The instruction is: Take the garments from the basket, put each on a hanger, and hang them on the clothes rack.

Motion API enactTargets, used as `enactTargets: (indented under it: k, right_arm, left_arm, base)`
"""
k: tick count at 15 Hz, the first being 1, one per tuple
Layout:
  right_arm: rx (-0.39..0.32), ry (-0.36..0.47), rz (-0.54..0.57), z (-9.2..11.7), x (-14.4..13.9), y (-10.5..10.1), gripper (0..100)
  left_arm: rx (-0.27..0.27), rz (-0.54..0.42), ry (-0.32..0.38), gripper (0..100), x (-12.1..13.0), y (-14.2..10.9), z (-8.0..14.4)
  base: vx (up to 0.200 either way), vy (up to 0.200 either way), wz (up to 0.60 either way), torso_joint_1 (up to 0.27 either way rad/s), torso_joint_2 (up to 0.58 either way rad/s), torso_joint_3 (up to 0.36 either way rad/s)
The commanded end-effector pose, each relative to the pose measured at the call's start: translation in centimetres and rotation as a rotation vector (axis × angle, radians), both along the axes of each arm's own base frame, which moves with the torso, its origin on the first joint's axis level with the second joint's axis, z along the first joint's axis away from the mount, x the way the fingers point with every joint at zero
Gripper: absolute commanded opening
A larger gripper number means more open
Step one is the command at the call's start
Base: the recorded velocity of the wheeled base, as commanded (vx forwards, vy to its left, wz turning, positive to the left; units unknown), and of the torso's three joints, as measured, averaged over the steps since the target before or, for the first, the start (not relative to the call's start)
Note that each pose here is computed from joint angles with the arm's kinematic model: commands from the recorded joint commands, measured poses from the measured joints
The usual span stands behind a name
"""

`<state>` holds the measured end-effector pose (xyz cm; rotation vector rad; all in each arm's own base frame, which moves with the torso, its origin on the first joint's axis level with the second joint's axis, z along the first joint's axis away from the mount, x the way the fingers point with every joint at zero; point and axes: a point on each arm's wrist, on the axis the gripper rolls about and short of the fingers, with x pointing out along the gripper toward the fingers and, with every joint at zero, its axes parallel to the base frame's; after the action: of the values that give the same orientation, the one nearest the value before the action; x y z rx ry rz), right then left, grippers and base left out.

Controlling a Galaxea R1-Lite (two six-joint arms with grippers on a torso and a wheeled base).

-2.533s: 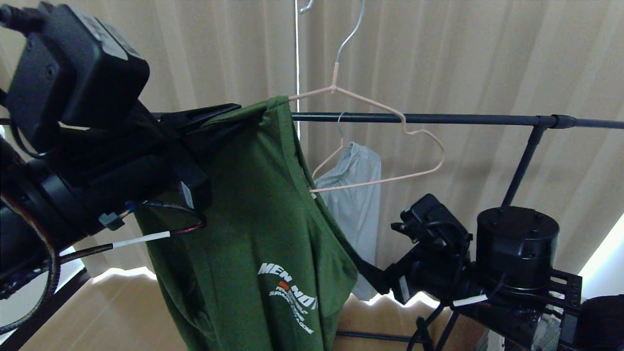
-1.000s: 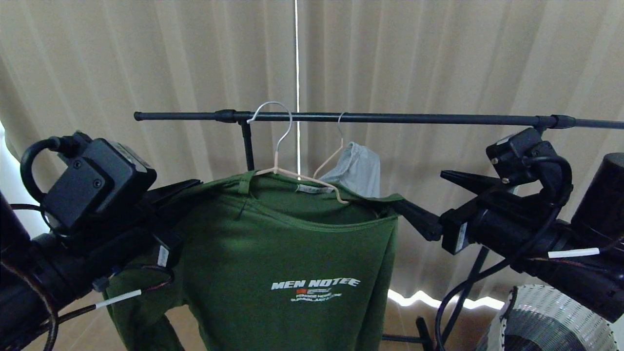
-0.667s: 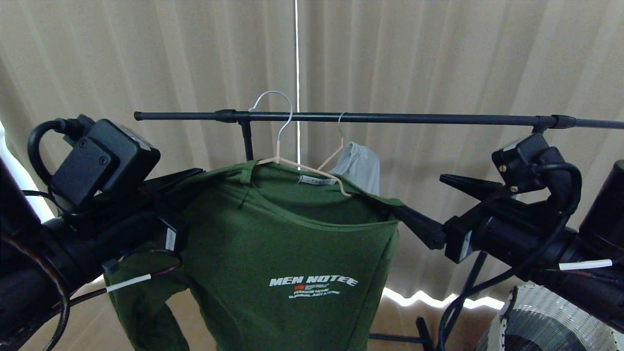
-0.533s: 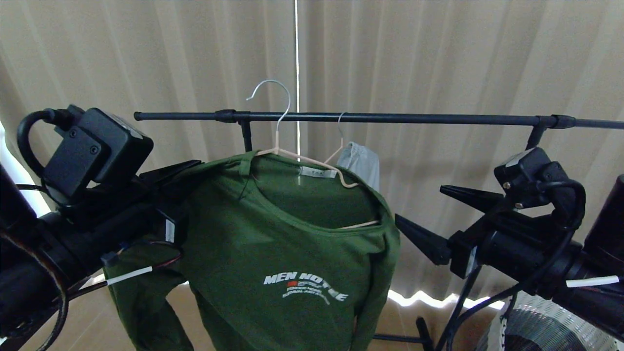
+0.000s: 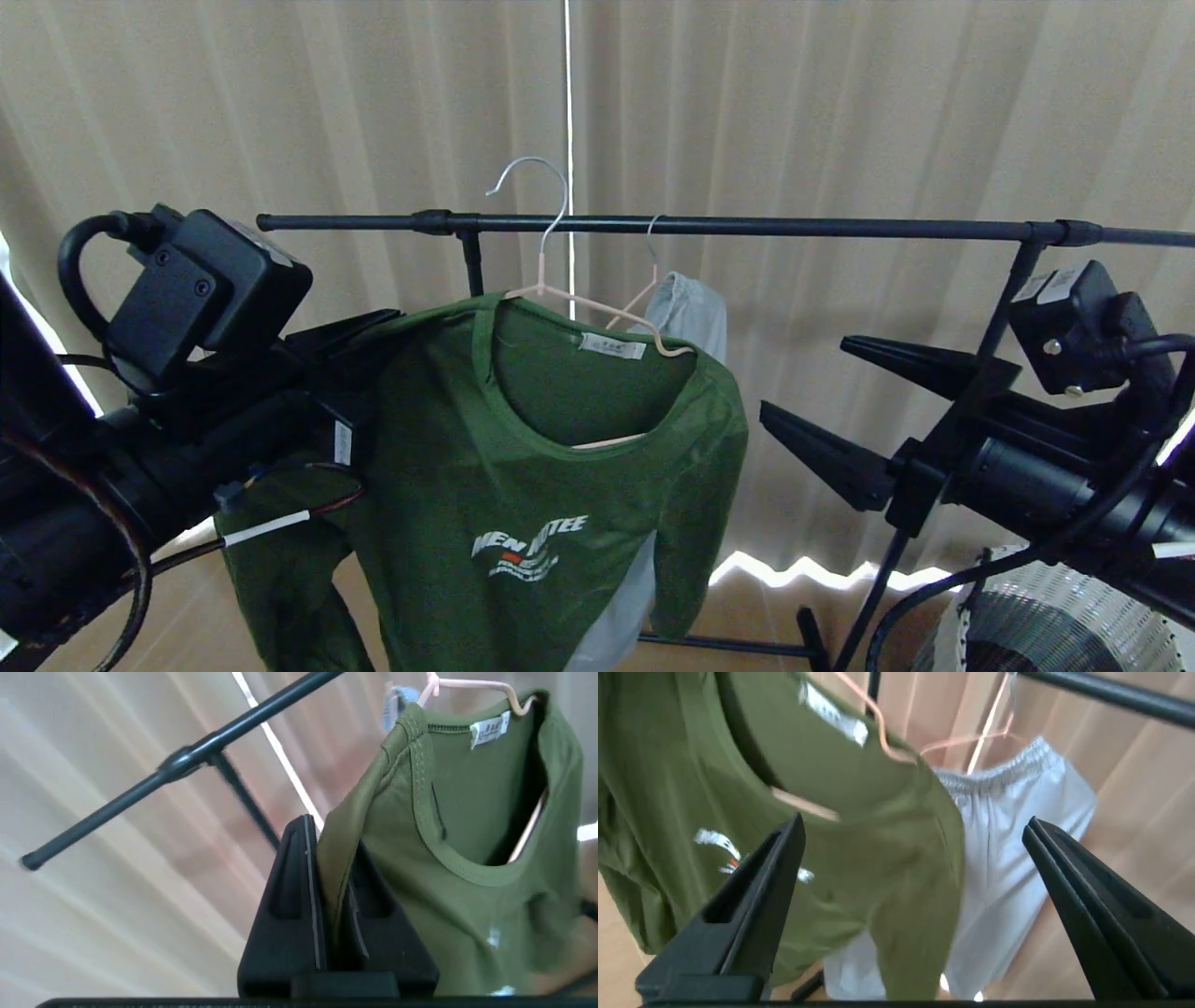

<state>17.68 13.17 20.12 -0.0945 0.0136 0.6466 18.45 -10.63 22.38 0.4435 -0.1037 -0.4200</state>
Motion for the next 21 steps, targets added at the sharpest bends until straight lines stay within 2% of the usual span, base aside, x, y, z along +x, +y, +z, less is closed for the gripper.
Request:
enactTargets:
  k: [1, 4, 7, 9, 13, 21]
  right_arm:
    - [-0.003, -0.022, -0.004, 0.6, 0.8, 0.5, 100]
    - [-0.077, -0.098, -0.039, 1.3, 2.5, 0.5, 100]
    - [-0.097, -0.134, -0.035, 1.7, 3.1, 1.0, 100]
    - [-0.127, -0.174, -0.031, 2.2, 3.6, 1.5, 100]
    - [-0.158, -0.178, -0.031, 2.0, 4.6, 2.1, 100]
    - [-0.191, -0.166, -0.047, 1.2, 6.1, 2.7, 100]
  left_arm:
    - [-0.005, -0.024, 0.005, 0, -0.2, -0.4, 0.0]
    - [-0.014, -0.087, -0.006, 0, -0.4, -1.1, 0.0]
    - [-0.003, -0.106, 0.013, 0, 0.1, -1.6, -0.6]
    - [-0.018, -0.123, -0.012, 0, 0.6, -2.4, -0.8]
    - [-0.035, -0.160, -0.044, 0, 0.6, -3.5, -1.2]
    - [-0.048, -0.203, -0.072, 0, -1.1, -3.4, -0.6]
  base:
    - [0.000, 0.000, 0.00, 0.000, 0.00, 0.000]
    - [0.000, 0.000, 0.00, 0.000, 0.00, 0.000]
    - [0.000, 0.000, 0.00, 0.000, 0.00, 0.000]
    - [0.000, 0.000, 0.00, 0.000, 0.00, 0.000]
    - [0.000, 0.000, 0.00, 0.000, 0.00, 0.000]
    - [0.000, 0.000, 0.00, 0.000, 0.00, 0.000]
